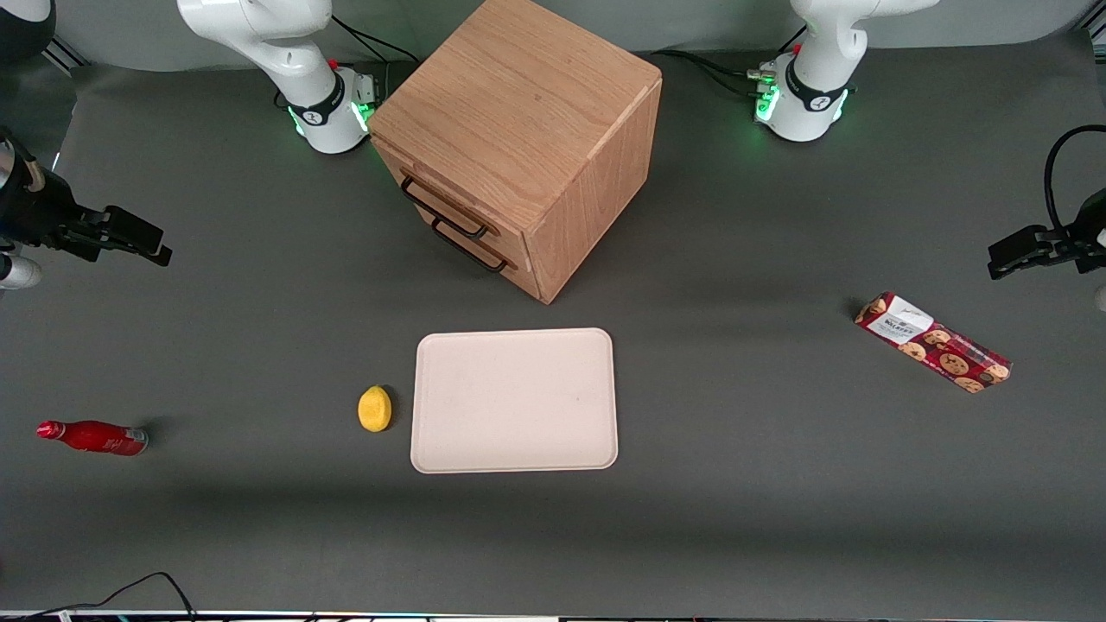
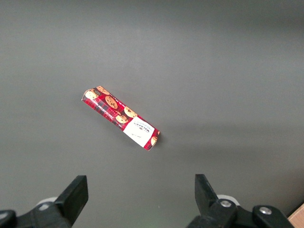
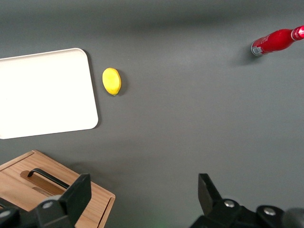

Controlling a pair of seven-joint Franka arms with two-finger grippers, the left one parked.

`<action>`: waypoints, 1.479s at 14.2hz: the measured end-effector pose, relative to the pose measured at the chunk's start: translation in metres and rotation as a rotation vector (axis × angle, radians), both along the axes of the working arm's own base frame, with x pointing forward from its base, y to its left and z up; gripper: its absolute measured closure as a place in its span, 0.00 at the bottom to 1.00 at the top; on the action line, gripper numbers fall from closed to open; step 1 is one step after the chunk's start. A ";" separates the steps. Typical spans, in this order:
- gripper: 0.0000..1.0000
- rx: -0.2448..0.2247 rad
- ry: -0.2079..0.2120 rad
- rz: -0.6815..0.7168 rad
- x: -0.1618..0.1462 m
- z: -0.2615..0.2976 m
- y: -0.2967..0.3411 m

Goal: Open upper drawer
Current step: 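Move the right gripper toward the upper drawer's black handle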

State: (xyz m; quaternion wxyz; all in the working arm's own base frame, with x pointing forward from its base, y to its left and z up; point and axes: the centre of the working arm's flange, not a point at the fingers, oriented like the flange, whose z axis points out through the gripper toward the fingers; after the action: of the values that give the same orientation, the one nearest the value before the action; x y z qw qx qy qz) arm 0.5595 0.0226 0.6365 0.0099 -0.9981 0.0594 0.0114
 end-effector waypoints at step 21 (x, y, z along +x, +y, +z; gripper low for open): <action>0.00 0.072 0.121 0.577 -0.046 -0.080 0.210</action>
State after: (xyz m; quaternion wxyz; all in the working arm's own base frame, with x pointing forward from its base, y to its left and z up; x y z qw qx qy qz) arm 0.5136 0.2323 0.5563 0.0381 -0.9702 -0.2269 0.0754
